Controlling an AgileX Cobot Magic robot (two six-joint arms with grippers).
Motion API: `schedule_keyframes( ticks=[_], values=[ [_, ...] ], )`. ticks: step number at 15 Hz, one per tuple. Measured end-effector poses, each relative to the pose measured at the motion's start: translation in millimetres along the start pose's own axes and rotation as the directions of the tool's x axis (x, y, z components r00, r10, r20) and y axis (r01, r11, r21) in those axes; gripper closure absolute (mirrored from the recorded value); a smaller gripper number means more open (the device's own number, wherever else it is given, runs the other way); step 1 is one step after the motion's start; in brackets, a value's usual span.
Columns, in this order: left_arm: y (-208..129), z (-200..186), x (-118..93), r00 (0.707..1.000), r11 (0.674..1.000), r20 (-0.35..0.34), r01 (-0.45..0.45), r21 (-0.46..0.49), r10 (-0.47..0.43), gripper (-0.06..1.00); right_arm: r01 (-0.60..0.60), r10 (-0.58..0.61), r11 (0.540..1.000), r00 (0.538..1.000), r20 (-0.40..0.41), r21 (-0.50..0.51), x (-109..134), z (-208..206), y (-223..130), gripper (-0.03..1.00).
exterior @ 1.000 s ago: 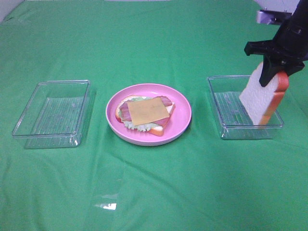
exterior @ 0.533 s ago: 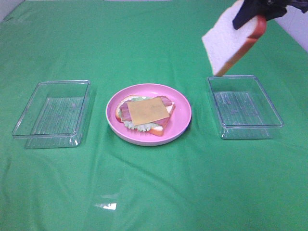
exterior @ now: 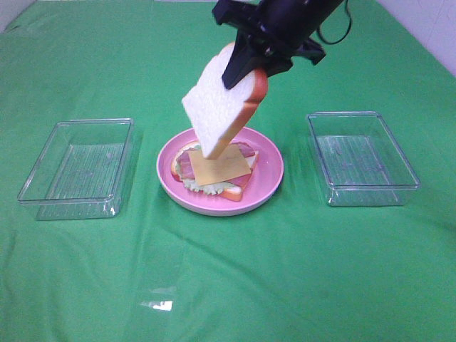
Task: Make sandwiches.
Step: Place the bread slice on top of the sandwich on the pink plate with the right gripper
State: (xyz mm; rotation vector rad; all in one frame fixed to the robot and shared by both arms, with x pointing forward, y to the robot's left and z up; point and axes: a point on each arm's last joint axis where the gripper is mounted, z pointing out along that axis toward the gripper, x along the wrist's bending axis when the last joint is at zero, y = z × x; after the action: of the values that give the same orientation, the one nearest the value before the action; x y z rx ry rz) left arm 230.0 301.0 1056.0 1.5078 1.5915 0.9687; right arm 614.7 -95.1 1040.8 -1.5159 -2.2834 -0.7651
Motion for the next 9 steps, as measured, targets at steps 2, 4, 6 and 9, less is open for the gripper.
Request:
schedule_keyframes(
  ticks=[2, 4, 6, 9],
  values=[
    [0, 0, 0, 1.000, 1.000, 0.000, 0.000, 0.000, 0.000, -0.04, -0.053, 0.055, 0.997, 0.998, -0.044, 0.049, -7, 47, 3, 0.72],
    [0, 0, 0, 1.000, 1.000, 0.000, 0.000, 0.000, 0.000, -0.04, -0.075, 0.077, 0.996, 0.996, -0.039, 0.048, -15, 62, 5, 0.72],
    [0, 0, 0, 1.000, 1.000, 0.000, 0.000, 0.000, 0.000, -0.04, -0.095, 0.096, 0.995, 0.995, -0.022, 0.031, -25, 77, 7, 0.72],
    [0, 0, 0, 1.000, 1.000, 0.000, 0.000, 0.000, 0.000, -0.04, -0.104, 0.105, 0.994, 0.994, -0.007, 0.032, -32, 86, 7, 0.72]
  ],
)
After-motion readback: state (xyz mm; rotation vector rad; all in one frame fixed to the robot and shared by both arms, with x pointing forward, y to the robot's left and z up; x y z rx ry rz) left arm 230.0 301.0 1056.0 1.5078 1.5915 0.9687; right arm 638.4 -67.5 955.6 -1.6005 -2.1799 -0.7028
